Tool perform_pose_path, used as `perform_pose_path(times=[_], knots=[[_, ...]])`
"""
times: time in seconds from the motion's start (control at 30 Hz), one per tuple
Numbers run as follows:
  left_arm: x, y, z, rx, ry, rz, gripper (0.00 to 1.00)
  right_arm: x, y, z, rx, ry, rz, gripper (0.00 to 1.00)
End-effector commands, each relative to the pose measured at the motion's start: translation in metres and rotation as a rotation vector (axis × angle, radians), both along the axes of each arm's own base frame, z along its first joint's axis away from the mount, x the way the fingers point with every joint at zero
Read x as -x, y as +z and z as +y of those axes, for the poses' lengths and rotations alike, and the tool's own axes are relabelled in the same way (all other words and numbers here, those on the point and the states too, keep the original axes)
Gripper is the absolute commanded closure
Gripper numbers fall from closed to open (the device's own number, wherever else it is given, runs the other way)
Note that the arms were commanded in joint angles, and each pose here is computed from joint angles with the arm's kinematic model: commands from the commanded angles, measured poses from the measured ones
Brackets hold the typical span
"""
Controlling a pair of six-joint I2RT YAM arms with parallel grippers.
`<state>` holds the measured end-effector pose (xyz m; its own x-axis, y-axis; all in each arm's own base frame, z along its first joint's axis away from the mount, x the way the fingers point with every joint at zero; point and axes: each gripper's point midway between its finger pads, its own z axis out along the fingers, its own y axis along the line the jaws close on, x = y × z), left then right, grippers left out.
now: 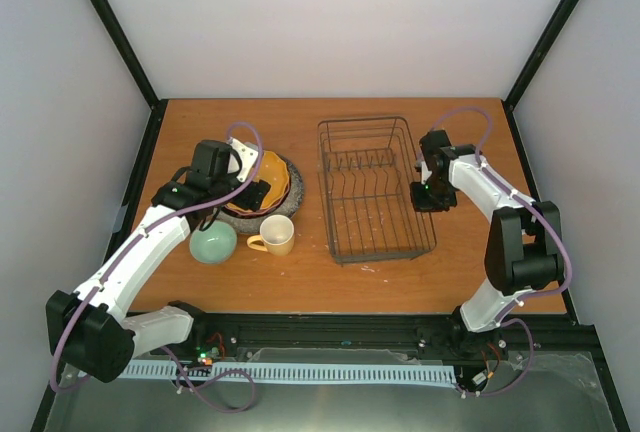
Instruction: Load the mixed dishes into the dish rack
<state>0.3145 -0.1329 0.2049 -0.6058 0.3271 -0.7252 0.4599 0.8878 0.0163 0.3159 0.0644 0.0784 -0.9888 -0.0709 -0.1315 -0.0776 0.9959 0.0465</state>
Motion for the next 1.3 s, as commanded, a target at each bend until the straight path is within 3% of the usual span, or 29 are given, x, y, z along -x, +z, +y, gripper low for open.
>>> perform_pose_path(times=[0.0, 0.37, 0.77, 1.27], knots=[[-0.003, 0.021, 0.003, 0.018, 0.024, -0.042, 0.17, 0.010, -0.006, -0.013, 0.037, -0.077, 0.044, 0.97], [-0.004, 0.022, 0.003, 0.021, 0.023, -0.050, 0.17, 0.016, 0.013, -0.026, 0.083, -0.189, -0.017, 0.97], [-0.004, 0.024, 0.002, 0.025, 0.019, -0.057, 0.15, 0.009, 0.008, -0.014, 0.048, -0.175, -0.010, 0.97], [-0.003, 0.023, 0.004, 0.020, 0.025, -0.063, 0.14, 0.005, 0.008, -0.010, 0.029, -0.185, -0.014, 0.78]])
